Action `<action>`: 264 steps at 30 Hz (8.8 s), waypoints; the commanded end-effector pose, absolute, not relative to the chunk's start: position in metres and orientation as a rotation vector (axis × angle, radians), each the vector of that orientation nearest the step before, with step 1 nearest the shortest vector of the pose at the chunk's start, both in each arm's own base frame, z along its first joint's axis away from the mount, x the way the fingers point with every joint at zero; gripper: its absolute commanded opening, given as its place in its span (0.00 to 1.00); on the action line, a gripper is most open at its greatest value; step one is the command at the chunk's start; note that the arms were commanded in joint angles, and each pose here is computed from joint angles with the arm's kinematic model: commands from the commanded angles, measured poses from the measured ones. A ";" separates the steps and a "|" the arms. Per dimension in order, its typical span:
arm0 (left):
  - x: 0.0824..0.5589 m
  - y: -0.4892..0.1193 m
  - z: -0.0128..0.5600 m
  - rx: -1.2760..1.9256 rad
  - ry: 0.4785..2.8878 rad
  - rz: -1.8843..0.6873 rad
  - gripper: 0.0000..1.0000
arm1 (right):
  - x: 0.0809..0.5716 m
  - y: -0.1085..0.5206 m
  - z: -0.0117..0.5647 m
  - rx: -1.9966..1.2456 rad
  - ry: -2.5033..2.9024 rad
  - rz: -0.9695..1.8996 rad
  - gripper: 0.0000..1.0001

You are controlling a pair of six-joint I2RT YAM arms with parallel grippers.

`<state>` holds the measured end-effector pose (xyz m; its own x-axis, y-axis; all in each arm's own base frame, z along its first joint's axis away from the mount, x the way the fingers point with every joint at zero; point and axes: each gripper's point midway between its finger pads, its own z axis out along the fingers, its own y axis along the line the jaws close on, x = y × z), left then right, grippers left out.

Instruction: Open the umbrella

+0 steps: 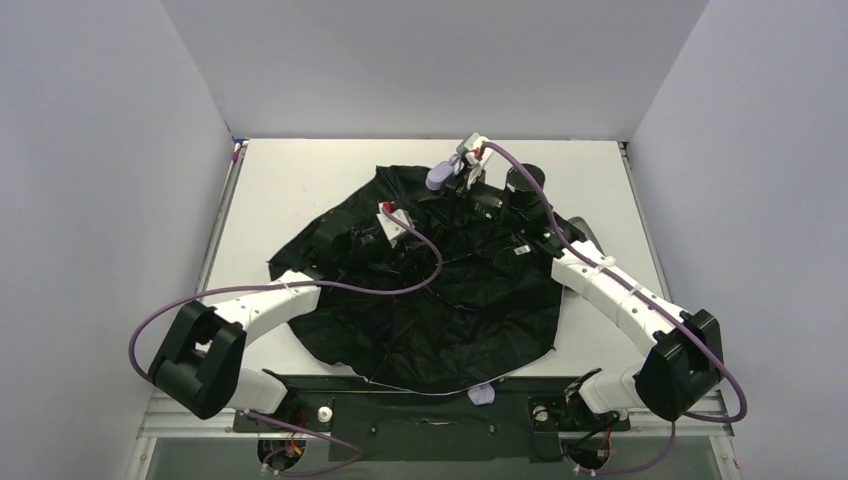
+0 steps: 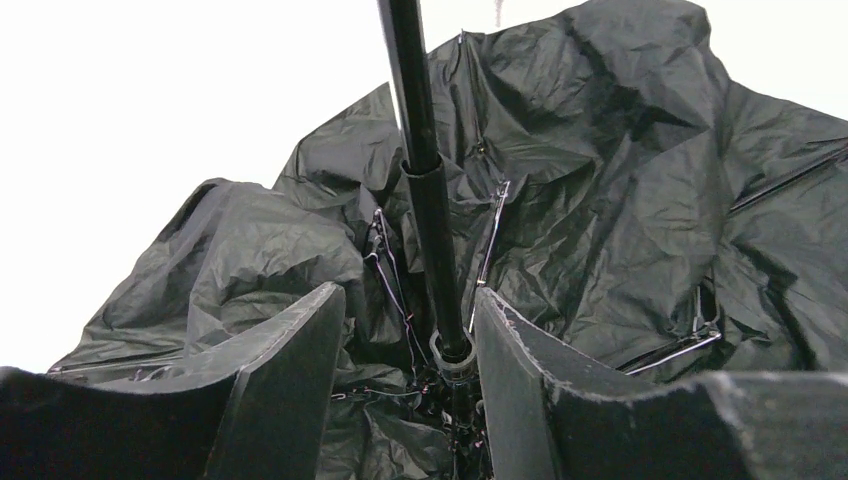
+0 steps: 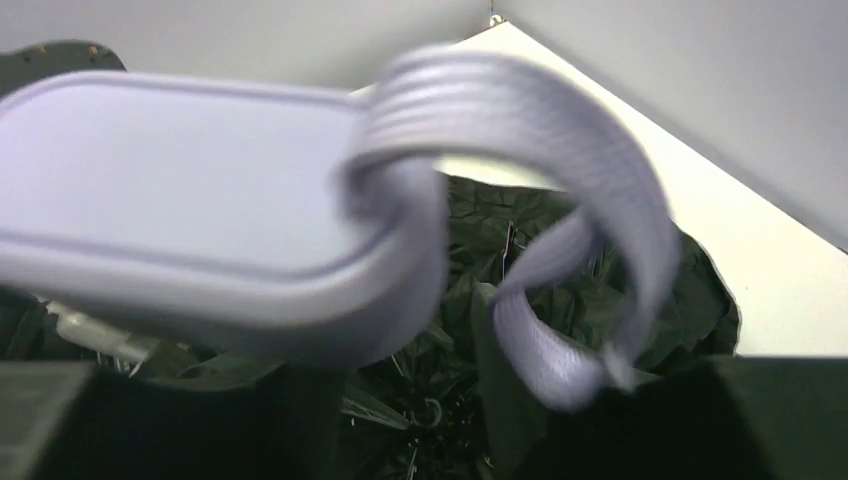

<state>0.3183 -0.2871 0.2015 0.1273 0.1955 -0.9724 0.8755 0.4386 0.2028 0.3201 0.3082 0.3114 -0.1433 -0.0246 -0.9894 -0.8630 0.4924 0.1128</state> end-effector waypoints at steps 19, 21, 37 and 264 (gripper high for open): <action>0.349 -0.296 0.149 1.094 1.427 -0.563 0.15 | 0.322 0.304 0.485 -0.579 1.100 0.909 0.00; 0.346 -0.293 0.141 1.112 1.447 -0.565 0.13 | 0.319 0.300 0.504 -0.557 1.062 0.920 0.00; 0.347 -0.271 0.113 1.103 1.663 -0.625 0.27 | 0.283 0.263 0.630 -0.448 0.802 0.972 0.00; 0.345 -0.168 0.502 0.390 1.337 -0.790 0.77 | 0.245 0.328 0.430 -0.432 1.531 1.587 0.00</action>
